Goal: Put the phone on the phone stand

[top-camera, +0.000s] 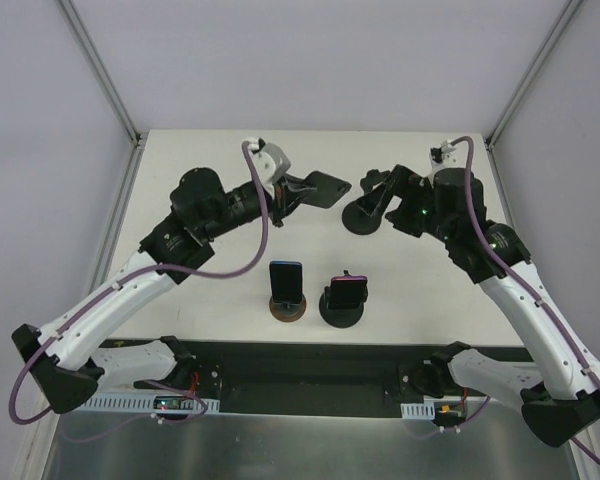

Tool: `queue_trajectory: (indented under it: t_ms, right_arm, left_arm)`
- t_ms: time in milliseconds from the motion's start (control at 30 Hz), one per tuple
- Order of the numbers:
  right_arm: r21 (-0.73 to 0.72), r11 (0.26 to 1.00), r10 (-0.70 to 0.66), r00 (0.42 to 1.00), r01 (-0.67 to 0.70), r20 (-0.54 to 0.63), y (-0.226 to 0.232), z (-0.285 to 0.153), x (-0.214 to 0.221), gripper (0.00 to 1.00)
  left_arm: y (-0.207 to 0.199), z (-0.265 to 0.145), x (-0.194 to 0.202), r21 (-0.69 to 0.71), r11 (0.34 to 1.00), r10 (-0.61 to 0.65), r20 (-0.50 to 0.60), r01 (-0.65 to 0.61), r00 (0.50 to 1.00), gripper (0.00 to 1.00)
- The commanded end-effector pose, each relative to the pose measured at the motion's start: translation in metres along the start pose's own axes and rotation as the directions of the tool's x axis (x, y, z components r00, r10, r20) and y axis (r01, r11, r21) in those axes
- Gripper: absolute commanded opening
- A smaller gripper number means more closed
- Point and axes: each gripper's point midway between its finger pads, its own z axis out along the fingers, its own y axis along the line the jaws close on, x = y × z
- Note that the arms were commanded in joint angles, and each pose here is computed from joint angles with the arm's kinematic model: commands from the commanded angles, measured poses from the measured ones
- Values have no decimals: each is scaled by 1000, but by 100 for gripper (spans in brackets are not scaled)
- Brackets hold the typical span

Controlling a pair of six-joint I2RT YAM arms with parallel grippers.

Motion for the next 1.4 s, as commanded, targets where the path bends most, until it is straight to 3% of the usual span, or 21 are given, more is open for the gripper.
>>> queue_trajectory:
  t_ms: [0,167,300,400,533,667,767,833,1033,1100,1233,1367]
  right_arm:
    - [-356,854,388,920,-380,-53,97,-15,-31,89]
    - [-340,754,574,815,-562,-74,112,-11,-39,73]
    - [-307,653,685,713,-692,-152,123,3,-25,66]
    - [-280,644,680,700,-712,-217,142,19,-12,62]
    - [-255,648,671,696,-718,-256,157,32,3,57]
    - [-213,645,700,680,-734,-218,148,46,13,54]
    - [-202,624,716,656,-755,-239,151,56,18,43]
    - [-213,603,724,639,-769,-260,159,58,18,28]
    - [-223,584,727,625,-780,-284,170,61,21,15]
    - [-235,586,726,631,-776,-273,168,61,21,1]
    - [-302,585,707,656,-753,-264,171,58,15,1]
    - [-311,577,678,655,-755,-334,179,58,22,1]
  left_arm:
    - [8,-18,-22,-91,880,472,51,-466,880,0]
    - [8,-39,-20,-138,751,657,59,-645,752,0]
    - [6,-47,-14,-133,703,710,61,-699,702,0]
    - [3,-50,-10,-135,675,737,76,-725,672,0]
    - [-2,-53,-3,-123,660,751,80,-741,655,0]
    - [-4,-59,-4,-131,647,762,89,-751,642,0]
    - [-8,-59,-2,-116,646,763,102,-755,638,0]
    - [-9,-58,0,-109,644,765,103,-757,636,0]
    - [-20,-55,4,-57,656,751,138,-752,645,0]
    - [-26,-55,4,-48,660,747,149,-750,648,0]
    - [-32,-56,5,-39,681,727,160,-731,668,0]
    - [-39,-52,12,-4,650,751,156,-760,642,0]
